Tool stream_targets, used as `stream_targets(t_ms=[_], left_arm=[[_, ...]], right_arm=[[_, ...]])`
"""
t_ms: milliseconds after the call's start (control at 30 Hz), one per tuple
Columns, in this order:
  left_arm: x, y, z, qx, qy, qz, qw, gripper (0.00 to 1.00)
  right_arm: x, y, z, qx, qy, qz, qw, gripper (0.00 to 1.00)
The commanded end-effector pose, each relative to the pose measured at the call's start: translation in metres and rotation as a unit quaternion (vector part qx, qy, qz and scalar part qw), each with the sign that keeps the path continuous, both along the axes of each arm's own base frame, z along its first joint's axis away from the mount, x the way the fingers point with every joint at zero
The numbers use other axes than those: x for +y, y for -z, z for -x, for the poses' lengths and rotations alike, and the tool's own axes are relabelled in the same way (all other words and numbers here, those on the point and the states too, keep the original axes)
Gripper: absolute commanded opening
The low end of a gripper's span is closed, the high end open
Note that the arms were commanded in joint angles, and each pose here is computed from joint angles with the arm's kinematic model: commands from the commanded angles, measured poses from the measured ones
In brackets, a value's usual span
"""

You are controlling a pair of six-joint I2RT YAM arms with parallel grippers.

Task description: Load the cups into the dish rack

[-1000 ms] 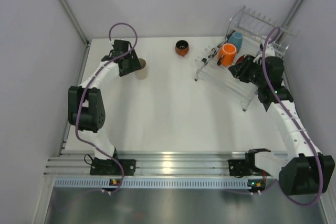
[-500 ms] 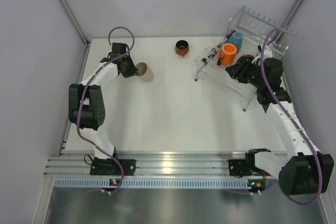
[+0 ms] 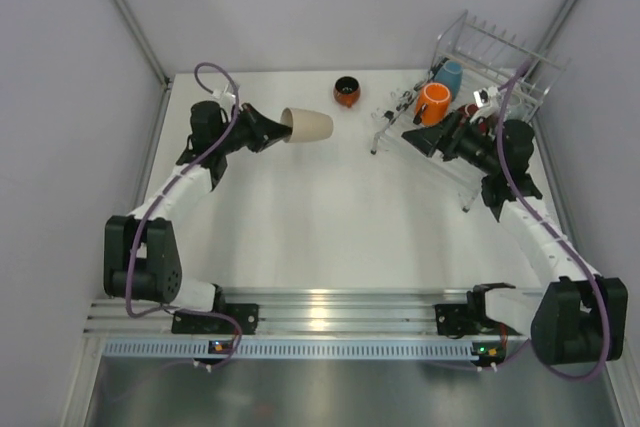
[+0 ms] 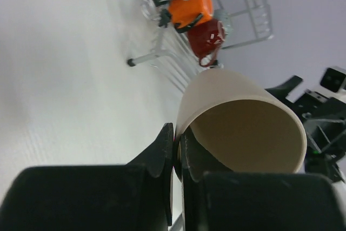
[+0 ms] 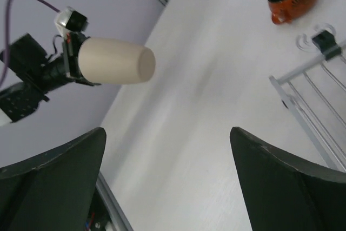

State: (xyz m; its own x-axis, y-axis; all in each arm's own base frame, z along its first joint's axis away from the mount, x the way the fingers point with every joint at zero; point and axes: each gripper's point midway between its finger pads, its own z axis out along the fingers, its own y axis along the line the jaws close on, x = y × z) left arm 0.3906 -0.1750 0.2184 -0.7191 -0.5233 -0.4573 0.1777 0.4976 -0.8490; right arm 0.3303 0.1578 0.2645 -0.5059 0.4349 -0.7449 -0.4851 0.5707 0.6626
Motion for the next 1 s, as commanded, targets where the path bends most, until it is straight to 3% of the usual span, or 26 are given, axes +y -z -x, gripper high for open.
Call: stream_targets(t_ms=[0, 300, 600, 733, 967], left_arm=[[-0.019, -0.082, 0.031, -0.125, 0.07, 0.098, 0.985, 0.0], [-0.038, -0.124, 0.07, -0.189, 0.093, 0.109, 0.971, 0.0], [-0.071, -0.141, 0.102, -0.206, 0.152, 0.19, 0.948, 0.0], [-0.085, -0.152, 0.114, -0.222, 0.177, 0.217, 0.934, 0.0], [-0.103, -0.151, 0.116, -0.217, 0.194, 0.222, 0.931, 0.0]], right_arm=[[0.022, -0.045, 0.02, -0.095, -0.083, -0.059, 0.99, 0.99], [0.035, -0.066, 0.05, -0.13, -0.169, -0.142, 0.967, 0.99], [0.038, -0.082, 0.072, -0.163, -0.232, -0.213, 0.935, 0.99], [0.044, -0.083, 0.077, -0.161, -0.244, -0.216, 0.932, 0.99], [0.054, -0.087, 0.082, -0.184, -0.244, -0.203, 0.93, 0.99]])
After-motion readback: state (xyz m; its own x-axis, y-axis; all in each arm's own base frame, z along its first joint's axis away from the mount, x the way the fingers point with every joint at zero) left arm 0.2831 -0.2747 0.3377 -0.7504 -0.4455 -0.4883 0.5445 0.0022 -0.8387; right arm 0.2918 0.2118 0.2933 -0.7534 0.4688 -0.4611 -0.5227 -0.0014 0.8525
